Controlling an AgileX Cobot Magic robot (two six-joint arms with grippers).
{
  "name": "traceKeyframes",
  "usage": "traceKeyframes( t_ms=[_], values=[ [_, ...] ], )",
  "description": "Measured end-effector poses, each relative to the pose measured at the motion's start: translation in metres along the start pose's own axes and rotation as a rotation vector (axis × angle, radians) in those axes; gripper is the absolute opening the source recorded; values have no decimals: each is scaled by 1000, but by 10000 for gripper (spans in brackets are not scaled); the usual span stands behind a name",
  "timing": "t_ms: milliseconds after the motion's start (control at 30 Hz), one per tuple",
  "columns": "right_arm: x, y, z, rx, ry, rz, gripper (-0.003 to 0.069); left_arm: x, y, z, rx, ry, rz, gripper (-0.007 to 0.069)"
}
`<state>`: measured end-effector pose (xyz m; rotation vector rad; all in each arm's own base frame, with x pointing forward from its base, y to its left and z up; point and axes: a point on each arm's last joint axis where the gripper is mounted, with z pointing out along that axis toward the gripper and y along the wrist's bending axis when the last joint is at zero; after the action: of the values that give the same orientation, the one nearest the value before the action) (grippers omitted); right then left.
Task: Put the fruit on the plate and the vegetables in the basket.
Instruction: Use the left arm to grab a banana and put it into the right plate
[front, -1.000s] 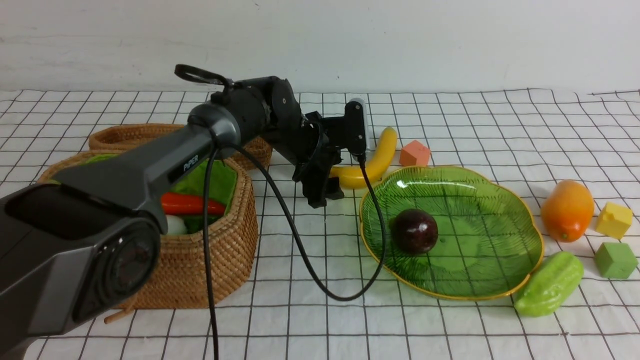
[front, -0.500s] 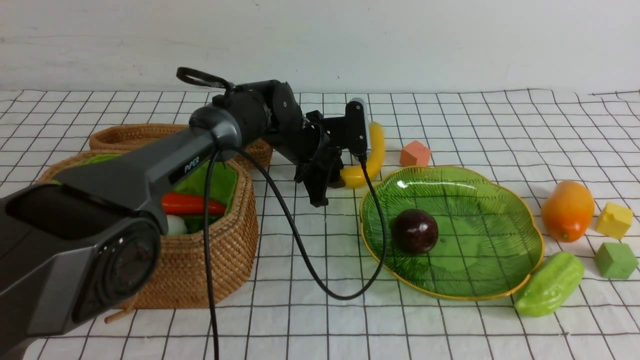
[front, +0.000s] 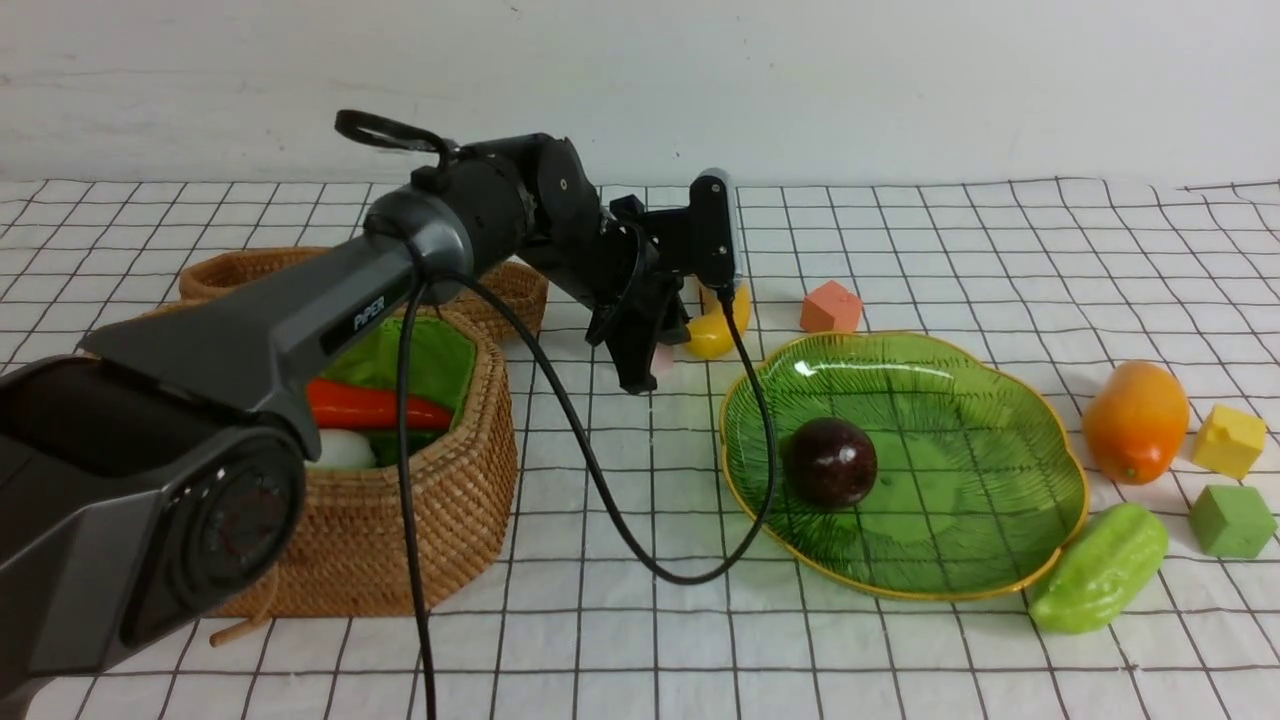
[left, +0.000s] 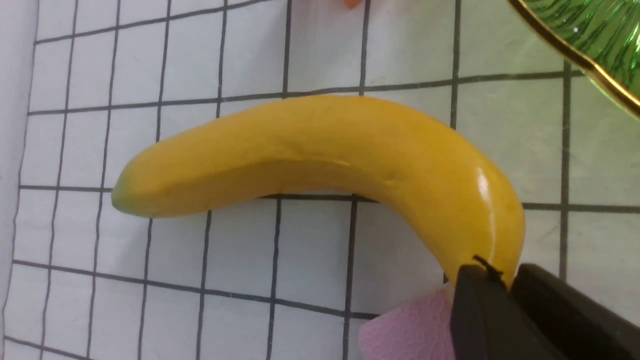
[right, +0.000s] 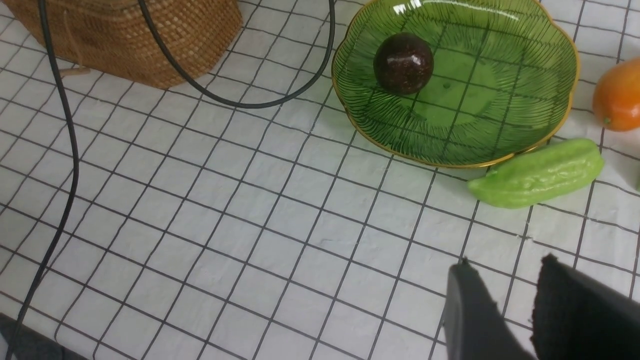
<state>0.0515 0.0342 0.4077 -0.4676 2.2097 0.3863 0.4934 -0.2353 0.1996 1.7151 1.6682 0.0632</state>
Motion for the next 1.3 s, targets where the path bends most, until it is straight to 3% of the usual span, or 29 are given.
traceKeyframes(
  t_ms=[267,633,767,867,967,1133,1300],
  values=[
    [1,0,0,0,8,-7,216,-13,-10,3,42,0,10,35],
    [0,-1,0,12,0,-27,216,-30,11,-45,-73,43,-58,35],
    [-1,-8,0,93,-4,-38,216,-46,17,-87,-75,31,-165,35],
    [-1,-15,-1,167,-13,12,216,-65,11,-125,-16,44,-221,35],
    [0,-18,-3,196,-20,68,216,-100,-15,-149,96,56,-204,35],
    [10,-16,-14,177,-27,101,217,-146,-67,-136,239,33,-209,35],
    [21,-14,-32,161,-97,113,217,-172,-101,-112,242,-29,-197,35]
  ],
)
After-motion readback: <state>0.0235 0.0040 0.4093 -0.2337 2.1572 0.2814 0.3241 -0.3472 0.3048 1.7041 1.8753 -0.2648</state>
